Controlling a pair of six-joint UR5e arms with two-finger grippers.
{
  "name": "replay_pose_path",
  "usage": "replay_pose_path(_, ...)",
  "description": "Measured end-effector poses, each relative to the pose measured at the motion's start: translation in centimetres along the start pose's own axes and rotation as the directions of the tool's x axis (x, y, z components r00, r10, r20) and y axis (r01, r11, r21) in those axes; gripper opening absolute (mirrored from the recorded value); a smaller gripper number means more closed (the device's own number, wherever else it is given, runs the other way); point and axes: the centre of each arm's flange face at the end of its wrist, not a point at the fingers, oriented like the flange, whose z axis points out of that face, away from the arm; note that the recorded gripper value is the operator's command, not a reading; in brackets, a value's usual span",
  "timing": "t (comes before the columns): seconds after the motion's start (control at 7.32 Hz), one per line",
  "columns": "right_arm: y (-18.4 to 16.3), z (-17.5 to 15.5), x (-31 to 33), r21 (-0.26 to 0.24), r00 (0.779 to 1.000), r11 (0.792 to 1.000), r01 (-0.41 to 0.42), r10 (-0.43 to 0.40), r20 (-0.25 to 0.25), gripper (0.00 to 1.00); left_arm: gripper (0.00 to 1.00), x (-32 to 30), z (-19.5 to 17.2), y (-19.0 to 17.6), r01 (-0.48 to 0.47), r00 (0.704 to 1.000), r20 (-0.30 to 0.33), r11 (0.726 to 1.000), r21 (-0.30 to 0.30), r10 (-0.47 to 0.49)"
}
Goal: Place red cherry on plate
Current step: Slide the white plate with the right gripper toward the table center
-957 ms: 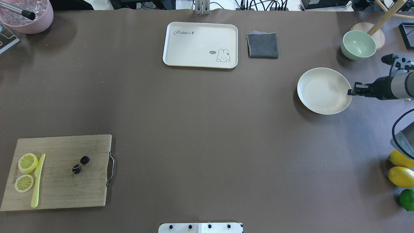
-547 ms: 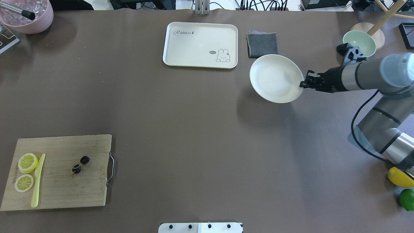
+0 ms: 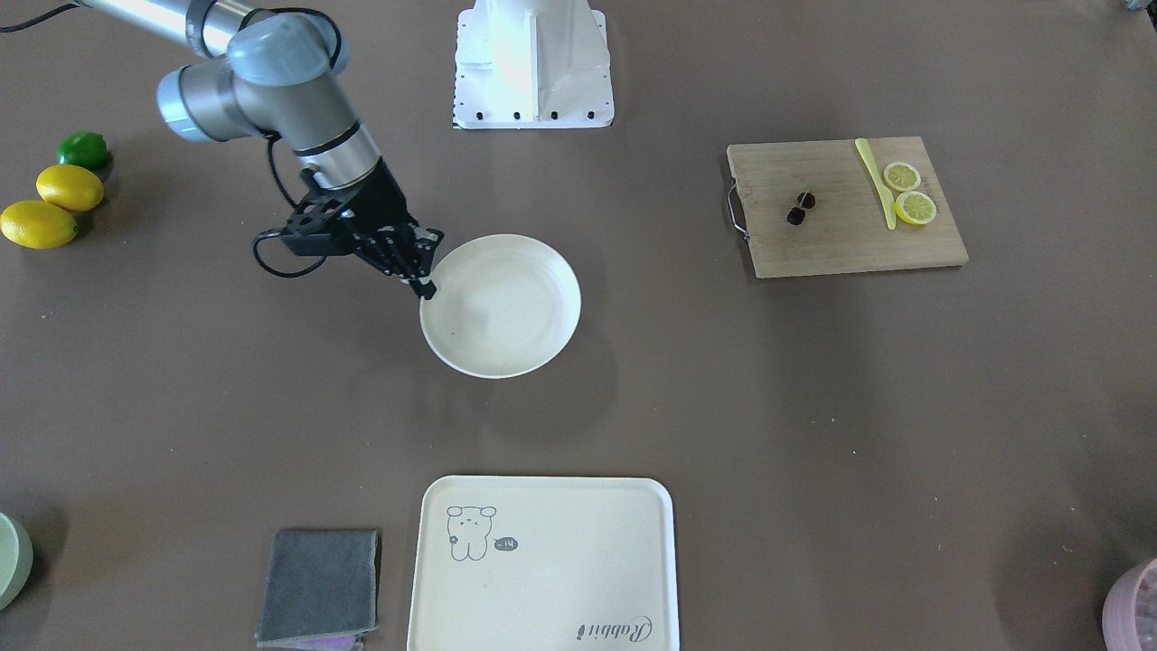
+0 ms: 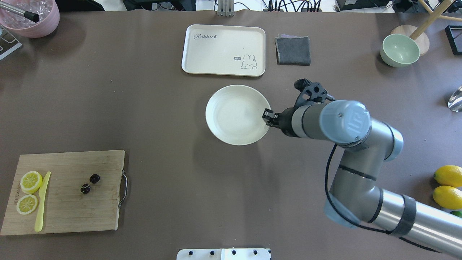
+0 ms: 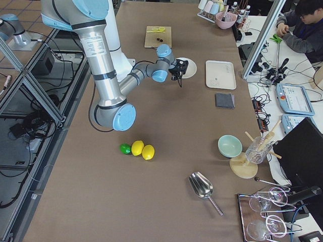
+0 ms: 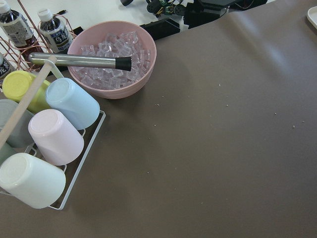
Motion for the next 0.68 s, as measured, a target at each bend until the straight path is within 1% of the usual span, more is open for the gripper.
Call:
replay_pose_path(0.14,3.6,1.0,-2.3,0.011,1.000,1.000,0.013,-0.012,-0.024,0.00,0.98,0.0,0.0,0.0,0.002,1.000,0.000,1.000,-0.001,-0.002)
replay_pose_path(0.27,6.1,1.9,-3.7,0.019,0.999,1.000,0.020,-0.020,-0.042,0.00,0.98,0.0,0.0,0.1,0.002,1.000,0.000,1.000,-0.002,-0.002)
replay_pose_path(0.41,7.4,2.9,-4.3,0.025,0.998,0.999,0.027,-0.026,-0.057,0.00,0.98,0.0,0.1,0.1,0.003,1.000,0.000,1.000,-0.002,-0.003)
replay_pose_path(0.55,8.0,3.7,-4.7,0.033,0.997,0.999,0.032,-0.030,-0.067,0.54,0.98,-0.1,0.1,0.2,0.004,1.000,0.001,1.000,-0.003,-0.004)
replay_pose_path(0.68,8.2,4.3,-5.0,0.040,0.997,0.999,0.038,-0.035,-0.073,1.00,0.98,-0.1,0.1,0.2,0.004,1.000,0.001,1.000,-0.003,-0.004)
